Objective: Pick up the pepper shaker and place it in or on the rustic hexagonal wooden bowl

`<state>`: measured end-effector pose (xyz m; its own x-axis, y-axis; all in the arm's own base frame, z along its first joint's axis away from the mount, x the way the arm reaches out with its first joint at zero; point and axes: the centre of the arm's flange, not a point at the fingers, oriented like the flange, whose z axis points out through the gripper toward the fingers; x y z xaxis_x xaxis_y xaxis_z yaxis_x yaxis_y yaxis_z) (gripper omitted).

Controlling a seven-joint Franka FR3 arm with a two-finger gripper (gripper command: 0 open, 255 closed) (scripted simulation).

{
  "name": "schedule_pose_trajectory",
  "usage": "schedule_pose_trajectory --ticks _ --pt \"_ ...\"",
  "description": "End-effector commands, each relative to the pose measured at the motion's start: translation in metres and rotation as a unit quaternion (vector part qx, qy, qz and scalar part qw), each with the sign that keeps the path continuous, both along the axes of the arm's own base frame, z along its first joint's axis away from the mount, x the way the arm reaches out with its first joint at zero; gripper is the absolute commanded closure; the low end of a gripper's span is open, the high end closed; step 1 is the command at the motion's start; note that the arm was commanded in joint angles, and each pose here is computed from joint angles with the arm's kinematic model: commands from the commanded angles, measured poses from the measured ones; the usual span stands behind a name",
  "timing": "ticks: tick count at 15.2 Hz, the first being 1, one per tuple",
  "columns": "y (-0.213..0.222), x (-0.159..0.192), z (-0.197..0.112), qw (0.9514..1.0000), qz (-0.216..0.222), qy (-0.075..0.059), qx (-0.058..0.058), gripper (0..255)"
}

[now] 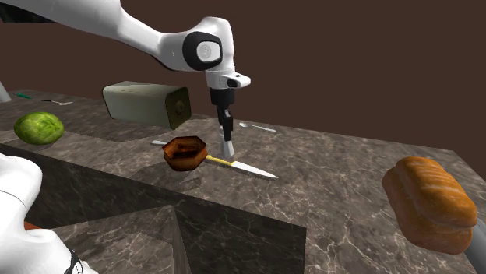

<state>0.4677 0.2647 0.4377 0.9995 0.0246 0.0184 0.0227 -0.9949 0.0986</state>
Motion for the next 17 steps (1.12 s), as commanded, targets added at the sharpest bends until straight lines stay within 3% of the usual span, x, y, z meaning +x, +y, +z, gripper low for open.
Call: schedule_pose_trajectory --ticks 1,15,17 --pt "-0.001 0.001 0.012 1.0 0.0 0.0 0.0 255" --pt "-0.001 0.001 0.083 1.0 0.0 0.0 0.0 255" --pt "0.012 -0.022 0.087 1.0 0.0 0.0 0.0 255"
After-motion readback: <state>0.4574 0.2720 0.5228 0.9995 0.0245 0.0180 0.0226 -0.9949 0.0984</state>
